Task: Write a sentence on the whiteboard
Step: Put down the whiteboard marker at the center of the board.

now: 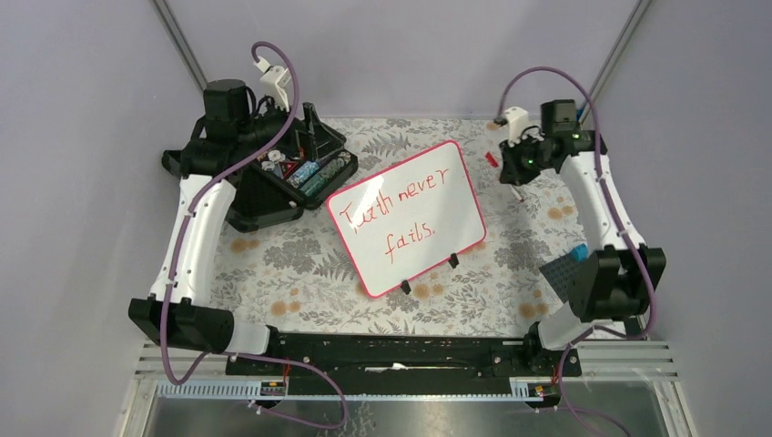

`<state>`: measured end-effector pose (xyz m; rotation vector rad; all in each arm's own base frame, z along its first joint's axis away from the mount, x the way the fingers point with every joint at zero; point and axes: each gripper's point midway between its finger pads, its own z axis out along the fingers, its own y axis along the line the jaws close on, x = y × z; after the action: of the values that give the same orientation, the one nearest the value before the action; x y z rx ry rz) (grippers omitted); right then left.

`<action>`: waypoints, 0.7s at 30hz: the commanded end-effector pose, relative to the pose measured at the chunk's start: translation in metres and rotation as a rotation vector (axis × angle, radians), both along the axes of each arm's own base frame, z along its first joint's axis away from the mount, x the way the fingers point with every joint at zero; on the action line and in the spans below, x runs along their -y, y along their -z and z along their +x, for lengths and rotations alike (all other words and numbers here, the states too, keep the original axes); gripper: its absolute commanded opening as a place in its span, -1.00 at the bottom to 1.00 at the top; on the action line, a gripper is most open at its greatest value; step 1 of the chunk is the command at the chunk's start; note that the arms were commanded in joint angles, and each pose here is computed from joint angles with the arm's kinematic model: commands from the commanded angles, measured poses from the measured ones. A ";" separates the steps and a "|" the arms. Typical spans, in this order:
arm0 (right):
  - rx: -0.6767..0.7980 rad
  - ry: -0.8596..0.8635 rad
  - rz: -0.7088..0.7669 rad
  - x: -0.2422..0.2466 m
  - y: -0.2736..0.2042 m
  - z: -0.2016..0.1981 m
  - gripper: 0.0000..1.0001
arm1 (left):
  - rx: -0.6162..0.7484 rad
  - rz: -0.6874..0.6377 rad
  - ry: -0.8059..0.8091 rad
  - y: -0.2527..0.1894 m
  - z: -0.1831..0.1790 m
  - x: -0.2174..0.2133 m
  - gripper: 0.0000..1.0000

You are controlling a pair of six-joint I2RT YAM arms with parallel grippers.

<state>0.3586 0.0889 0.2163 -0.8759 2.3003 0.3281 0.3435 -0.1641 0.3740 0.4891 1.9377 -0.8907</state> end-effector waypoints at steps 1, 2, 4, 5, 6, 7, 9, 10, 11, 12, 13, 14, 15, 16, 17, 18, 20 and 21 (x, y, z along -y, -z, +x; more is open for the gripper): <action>-0.067 0.194 0.102 0.052 0.016 0.029 -0.97 | 0.051 0.019 -0.174 0.005 0.023 -0.022 0.98; -0.082 0.238 0.100 0.066 0.026 0.035 -0.96 | 0.054 0.024 -0.189 0.008 0.023 -0.024 0.98; -0.116 0.306 0.094 0.088 0.046 0.042 -0.88 | 0.061 0.031 -0.216 0.010 0.022 -0.028 0.98; -0.130 0.334 0.095 0.097 0.056 0.044 -0.87 | 0.066 0.037 -0.226 0.010 0.021 -0.030 0.98; -0.141 0.363 0.094 0.106 0.066 0.046 -0.87 | 0.072 0.042 -0.237 0.010 0.021 -0.032 0.98; -0.148 0.387 0.085 0.113 0.076 0.049 -0.87 | 0.075 0.048 -0.244 0.012 0.021 -0.033 0.98; -0.150 0.431 0.059 0.128 0.094 0.054 -0.87 | 0.072 0.066 -0.266 0.017 0.022 -0.038 0.98; -0.158 0.445 0.049 0.133 0.102 0.056 -0.87 | 0.068 0.076 -0.272 0.021 0.022 -0.039 0.98; -0.168 0.457 0.038 0.138 0.111 0.056 -0.87 | 0.062 0.086 -0.275 0.025 0.022 -0.041 0.98; -0.180 0.467 0.032 0.141 0.120 0.057 -0.87 | 0.052 0.095 -0.282 0.030 0.022 -0.042 0.98; -0.190 0.476 0.027 0.145 0.128 0.058 -0.88 | 0.045 0.104 -0.283 0.034 0.021 -0.043 0.98; -0.199 0.485 0.019 0.148 0.135 0.058 -0.88 | 0.042 0.110 -0.283 0.037 0.021 -0.044 0.98; -0.215 0.497 0.008 0.152 0.145 0.058 -0.88 | 0.039 0.117 -0.287 0.040 0.021 -0.045 0.98; -0.215 0.506 -0.001 0.156 0.151 0.060 -0.88 | 0.037 0.122 -0.293 0.042 0.020 -0.046 0.98; -0.219 0.518 -0.007 0.159 0.157 0.061 -0.88 | 0.035 0.129 -0.299 0.044 0.020 -0.048 0.98; -0.224 0.530 -0.010 0.162 0.163 0.061 -0.88 | 0.034 0.134 -0.304 0.045 0.020 -0.049 0.98; -0.238 0.541 -0.016 0.164 0.175 0.061 -0.88 | 0.033 0.138 -0.306 0.048 0.018 -0.051 0.98; -0.243 0.550 -0.015 0.166 0.179 0.061 -0.87 | 0.029 0.141 -0.306 0.050 0.018 -0.051 0.98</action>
<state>0.4092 -0.0625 0.0494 -0.2429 2.6665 0.2469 0.3588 -0.1225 0.3100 0.2731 2.0602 -0.6171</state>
